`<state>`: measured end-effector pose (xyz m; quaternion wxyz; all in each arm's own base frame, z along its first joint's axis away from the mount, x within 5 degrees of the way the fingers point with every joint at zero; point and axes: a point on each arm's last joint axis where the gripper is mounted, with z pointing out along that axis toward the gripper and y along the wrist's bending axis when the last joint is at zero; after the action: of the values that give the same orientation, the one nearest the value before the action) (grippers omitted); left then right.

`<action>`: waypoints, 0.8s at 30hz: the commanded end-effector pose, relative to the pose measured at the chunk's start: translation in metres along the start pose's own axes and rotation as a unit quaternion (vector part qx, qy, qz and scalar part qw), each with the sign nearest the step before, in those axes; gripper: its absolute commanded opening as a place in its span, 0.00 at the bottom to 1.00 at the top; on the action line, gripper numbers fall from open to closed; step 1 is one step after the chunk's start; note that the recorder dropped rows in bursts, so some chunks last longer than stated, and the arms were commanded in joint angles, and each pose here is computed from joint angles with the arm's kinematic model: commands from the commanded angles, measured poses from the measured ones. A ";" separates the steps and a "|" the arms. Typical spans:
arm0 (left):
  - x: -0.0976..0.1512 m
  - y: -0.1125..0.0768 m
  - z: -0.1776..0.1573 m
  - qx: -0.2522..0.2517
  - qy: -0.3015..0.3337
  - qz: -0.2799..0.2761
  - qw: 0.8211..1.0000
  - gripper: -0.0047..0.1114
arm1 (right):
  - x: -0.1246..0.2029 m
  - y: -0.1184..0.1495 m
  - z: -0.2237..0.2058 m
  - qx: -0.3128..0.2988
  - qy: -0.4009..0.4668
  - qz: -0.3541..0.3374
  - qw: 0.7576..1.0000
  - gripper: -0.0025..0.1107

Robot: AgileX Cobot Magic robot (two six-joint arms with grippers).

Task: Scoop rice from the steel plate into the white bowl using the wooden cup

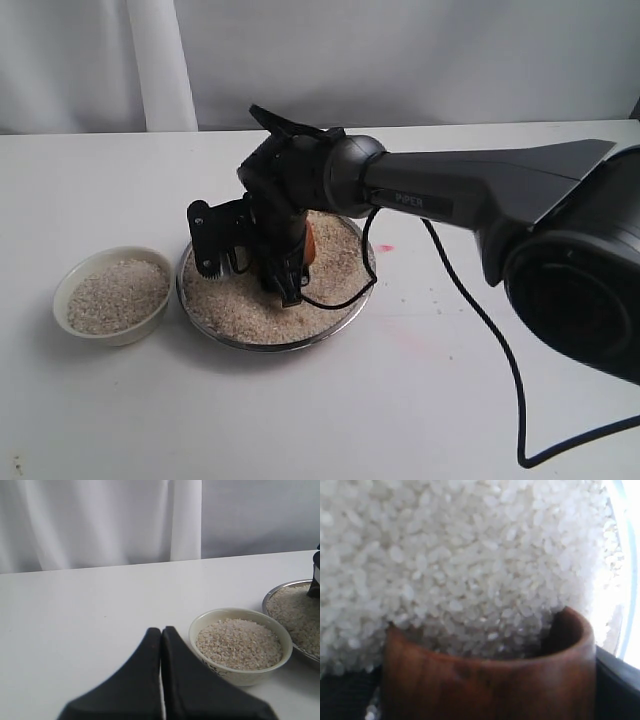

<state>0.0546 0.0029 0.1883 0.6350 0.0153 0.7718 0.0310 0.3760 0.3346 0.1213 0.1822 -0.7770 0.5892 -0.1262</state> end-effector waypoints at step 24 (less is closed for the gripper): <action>0.000 0.000 0.000 0.003 -0.005 -0.006 1.000 0.04 | 0.014 -0.009 0.009 -0.044 -0.115 0.167 0.978 0.02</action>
<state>0.0546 0.0029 0.1883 0.6350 0.0153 0.7718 0.0310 0.3917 0.3208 0.1220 0.2202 -0.6932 0.6863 -0.0025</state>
